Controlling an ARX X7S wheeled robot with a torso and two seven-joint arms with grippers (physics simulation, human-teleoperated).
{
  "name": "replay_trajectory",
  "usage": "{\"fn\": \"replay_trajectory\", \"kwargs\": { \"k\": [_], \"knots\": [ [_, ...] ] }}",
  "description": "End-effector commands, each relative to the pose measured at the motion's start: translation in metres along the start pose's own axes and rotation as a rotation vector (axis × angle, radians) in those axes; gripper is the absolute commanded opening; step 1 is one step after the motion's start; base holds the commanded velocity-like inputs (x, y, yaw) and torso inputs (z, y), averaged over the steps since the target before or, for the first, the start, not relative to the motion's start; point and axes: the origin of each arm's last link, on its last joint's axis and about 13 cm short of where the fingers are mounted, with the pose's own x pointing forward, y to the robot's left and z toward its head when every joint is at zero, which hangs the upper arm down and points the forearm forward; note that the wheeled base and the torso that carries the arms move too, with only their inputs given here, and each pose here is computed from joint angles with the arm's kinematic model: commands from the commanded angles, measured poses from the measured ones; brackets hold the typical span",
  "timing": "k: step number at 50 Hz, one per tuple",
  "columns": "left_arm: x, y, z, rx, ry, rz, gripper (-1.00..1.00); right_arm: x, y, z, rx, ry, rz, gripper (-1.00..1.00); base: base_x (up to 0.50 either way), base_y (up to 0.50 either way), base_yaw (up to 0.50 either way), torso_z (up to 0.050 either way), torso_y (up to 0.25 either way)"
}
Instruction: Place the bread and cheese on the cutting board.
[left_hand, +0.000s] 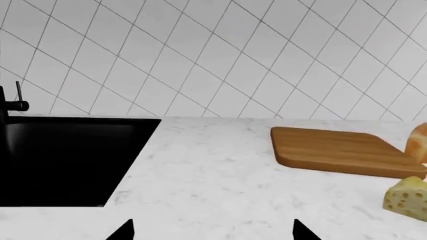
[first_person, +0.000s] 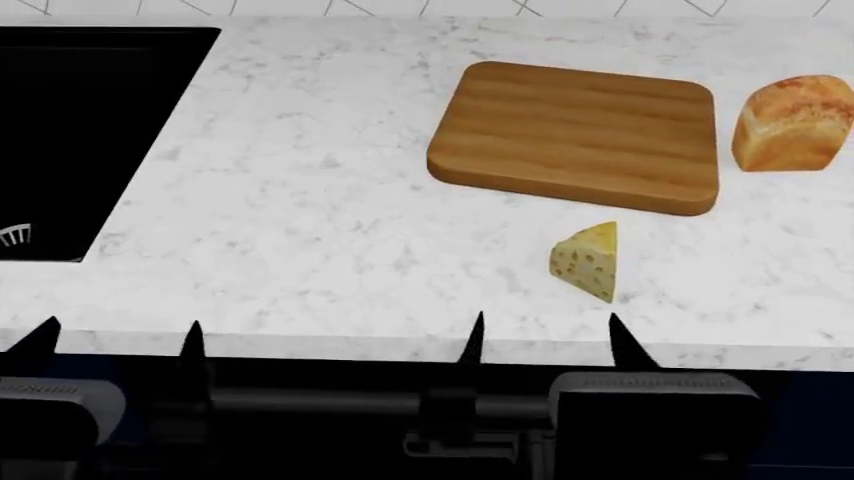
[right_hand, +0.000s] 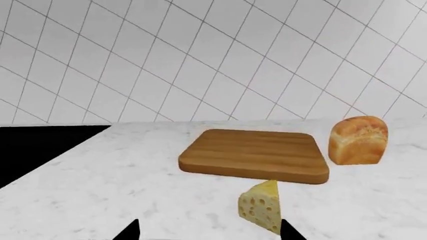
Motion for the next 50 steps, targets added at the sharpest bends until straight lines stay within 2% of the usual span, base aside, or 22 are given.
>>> {"fn": "replay_trajectory", "kwargs": {
  "k": [1, 7, 13, 27, 50],
  "knots": [
    [-0.011, 0.003, 0.015, 0.015, 0.046, 0.005, 1.00, -0.014, -0.002, 0.017, -0.072, 0.031, -0.008, 1.00, 0.00, 0.00, 0.00, 0.000, 0.000],
    [-0.012, 0.007, 0.017, 0.019, 0.053, 0.012, 1.00, -0.018, -0.009, 0.032, -0.061, -0.008, -0.046, 1.00, 0.00, 0.00, 0.00, 0.000, 0.000],
    [-0.013, 0.013, 0.026, 0.005, 0.030, 0.038, 1.00, -0.018, -0.010, 0.033, -0.073, -0.003, -0.053, 1.00, 0.02, -0.43, 0.00, 0.000, 0.000],
    [-0.013, 0.014, 0.024, 0.010, 0.035, 0.035, 1.00, -0.021, -0.013, 0.035, -0.080, 0.001, -0.047, 1.00, 0.07, -0.45, 0.00, 0.000, 0.000],
    [-0.019, 0.026, 0.044, 0.006, 0.001, 0.083, 1.00, -0.025, -0.014, 0.044, -0.109, -0.023, -0.029, 1.00, 0.34, -0.38, 0.00, 0.000, 0.000]
  ]
}}
